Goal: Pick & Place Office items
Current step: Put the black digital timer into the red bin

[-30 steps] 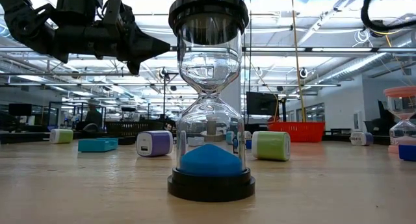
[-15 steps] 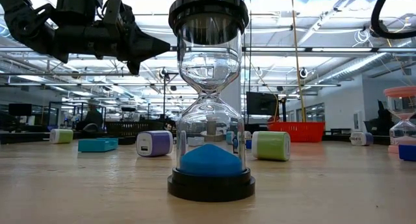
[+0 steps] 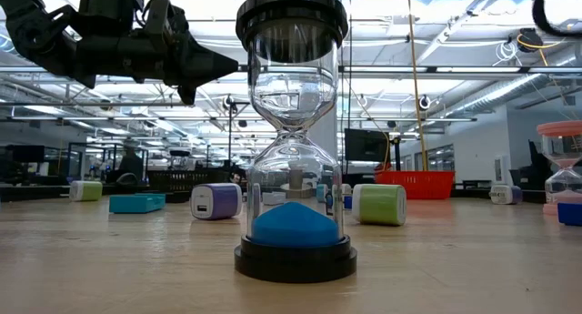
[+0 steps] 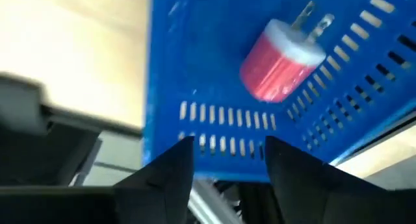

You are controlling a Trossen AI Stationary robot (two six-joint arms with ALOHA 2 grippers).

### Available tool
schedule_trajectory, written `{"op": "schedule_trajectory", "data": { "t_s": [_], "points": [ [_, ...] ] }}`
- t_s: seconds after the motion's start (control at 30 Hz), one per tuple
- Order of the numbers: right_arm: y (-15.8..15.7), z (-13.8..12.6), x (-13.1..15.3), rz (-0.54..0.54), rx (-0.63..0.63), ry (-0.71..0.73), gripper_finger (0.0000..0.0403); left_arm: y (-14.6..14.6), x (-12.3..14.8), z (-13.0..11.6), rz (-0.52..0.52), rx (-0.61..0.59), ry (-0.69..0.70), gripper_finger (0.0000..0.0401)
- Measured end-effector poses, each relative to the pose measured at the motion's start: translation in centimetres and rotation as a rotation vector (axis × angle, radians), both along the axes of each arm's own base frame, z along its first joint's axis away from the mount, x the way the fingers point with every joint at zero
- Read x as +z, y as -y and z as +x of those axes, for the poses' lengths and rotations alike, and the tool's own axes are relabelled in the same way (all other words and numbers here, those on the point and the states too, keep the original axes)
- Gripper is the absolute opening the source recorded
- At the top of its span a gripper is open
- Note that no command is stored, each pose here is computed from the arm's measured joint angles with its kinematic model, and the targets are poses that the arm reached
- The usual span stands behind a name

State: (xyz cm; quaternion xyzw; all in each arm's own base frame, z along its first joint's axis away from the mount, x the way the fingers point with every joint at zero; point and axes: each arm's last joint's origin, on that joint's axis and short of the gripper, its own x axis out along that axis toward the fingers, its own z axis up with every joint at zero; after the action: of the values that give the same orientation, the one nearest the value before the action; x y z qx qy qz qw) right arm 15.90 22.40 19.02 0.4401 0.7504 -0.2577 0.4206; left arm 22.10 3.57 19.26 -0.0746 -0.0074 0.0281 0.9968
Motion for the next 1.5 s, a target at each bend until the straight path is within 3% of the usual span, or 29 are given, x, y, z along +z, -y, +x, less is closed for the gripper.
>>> {"op": "schedule_trajectory", "data": {
  "t_s": [0.1,0.2,0.37,0.5,0.7,0.9,1.0,1.1,1.23,1.5],
  "points": [
    [0.3,0.0,1.6,0.026,-0.008,0.074,0.0133,0.0,-0.1,0.0,0.017,0.000,-0.008,0.0019],
    [1.1,0.1,3.3,-0.005,-0.017,0.249,0.0083,0.0,-0.1,0.0,0.020,0.000,-0.016,0.0019],
    [3.7,0.4,5.4,-0.226,0.096,0.687,0.0008,0.0,-0.4,0.0,0.046,0.006,-0.039,0.0019],
    [6.3,0.9,6.0,-0.465,0.245,0.953,0.0014,0.0,-0.3,0.0,0.079,0.014,-0.041,0.0019],
    [10.2,2.8,4.7,-0.669,0.461,1.256,0.0002,-0.1,-0.1,0.0,0.029,0.033,-0.011,0.0019],
    [15.2,5.4,4.4,-0.989,0.585,1.609,0.0006,-0.1,-0.4,0.0,-0.025,0.033,-0.038,0.0019],
    [17.8,6.2,5.0,-1.049,0.619,1.773,0.0002,0.0,-0.6,0.0,-0.045,0.034,-0.059,0.0019],
    [20.1,6.7,5.5,-1.063,0.597,1.833,0.0001,0.1,-0.8,0.0,-0.048,0.036,-0.083,0.0019],
    [22.3,7.0,5.3,-1.133,0.531,1.770,0.0001,0.4,-1.2,0.2,-0.053,0.065,-0.143,0.0019],
    [23.4,7.0,5.2,-1.190,0.539,1.735,0.0006,0.9,0.2,1.9,-0.025,0.111,-0.296,0.0019]
  ]
}}
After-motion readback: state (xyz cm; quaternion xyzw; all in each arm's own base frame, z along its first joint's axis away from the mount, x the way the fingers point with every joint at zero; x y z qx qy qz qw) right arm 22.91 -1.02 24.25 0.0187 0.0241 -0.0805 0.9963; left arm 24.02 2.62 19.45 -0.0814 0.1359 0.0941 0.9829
